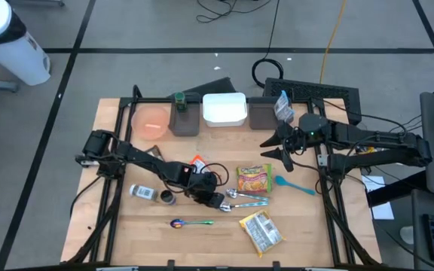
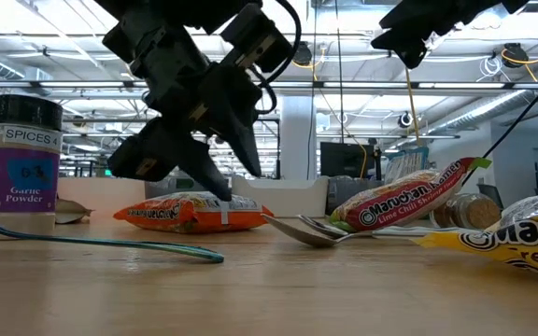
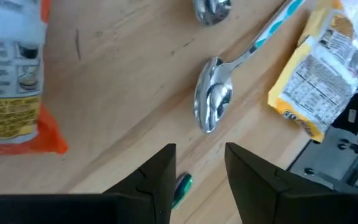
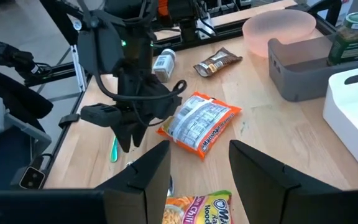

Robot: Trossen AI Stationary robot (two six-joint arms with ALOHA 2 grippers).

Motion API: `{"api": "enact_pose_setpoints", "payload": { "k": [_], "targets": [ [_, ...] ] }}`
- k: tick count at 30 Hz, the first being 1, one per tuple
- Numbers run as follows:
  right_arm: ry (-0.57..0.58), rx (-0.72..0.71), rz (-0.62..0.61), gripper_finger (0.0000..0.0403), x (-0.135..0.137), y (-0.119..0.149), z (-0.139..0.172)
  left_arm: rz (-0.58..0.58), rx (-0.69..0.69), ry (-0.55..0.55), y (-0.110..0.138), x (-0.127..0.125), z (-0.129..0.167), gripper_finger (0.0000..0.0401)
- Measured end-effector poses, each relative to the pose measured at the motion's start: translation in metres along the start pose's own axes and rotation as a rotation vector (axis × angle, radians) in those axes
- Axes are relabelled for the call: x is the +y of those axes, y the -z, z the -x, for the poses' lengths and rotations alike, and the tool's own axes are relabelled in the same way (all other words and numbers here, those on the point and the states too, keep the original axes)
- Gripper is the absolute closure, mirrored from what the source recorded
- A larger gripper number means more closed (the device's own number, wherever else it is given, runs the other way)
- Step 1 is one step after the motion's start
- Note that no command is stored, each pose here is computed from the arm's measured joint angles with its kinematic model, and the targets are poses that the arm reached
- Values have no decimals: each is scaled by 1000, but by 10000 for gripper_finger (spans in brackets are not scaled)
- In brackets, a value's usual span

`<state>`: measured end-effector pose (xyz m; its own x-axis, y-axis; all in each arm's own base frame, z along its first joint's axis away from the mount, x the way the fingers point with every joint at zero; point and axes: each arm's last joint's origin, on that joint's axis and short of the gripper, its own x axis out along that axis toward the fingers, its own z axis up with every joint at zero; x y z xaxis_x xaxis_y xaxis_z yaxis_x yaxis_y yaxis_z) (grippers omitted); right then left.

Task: Pick & Place Food Item
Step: Put the bottom blue spoon into the white bin

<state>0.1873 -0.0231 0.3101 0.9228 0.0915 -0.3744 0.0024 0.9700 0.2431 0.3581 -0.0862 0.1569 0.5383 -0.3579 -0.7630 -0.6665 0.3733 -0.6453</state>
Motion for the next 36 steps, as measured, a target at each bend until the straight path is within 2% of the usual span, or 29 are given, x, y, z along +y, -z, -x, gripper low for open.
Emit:
{"api": "enact_pose_setpoints", "payload": {
  "k": [9, 13, 20, 36],
  "targets": [
    [1, 0, 4, 248, 0, 0, 0, -4, -3, 3, -1, 0, 0, 256],
    [2, 2, 6, 248, 0, 0, -1, 2, 3, 7, -4, 3, -9, 256],
    [3, 7, 3, 248, -1, 1, -2, 29, 45, 75, -12, 7, -29, 256],
    [3, 8, 13, 248, -1, 1, -2, 56, 37, 65, -12, 8, -31, 256]
  ]
}}
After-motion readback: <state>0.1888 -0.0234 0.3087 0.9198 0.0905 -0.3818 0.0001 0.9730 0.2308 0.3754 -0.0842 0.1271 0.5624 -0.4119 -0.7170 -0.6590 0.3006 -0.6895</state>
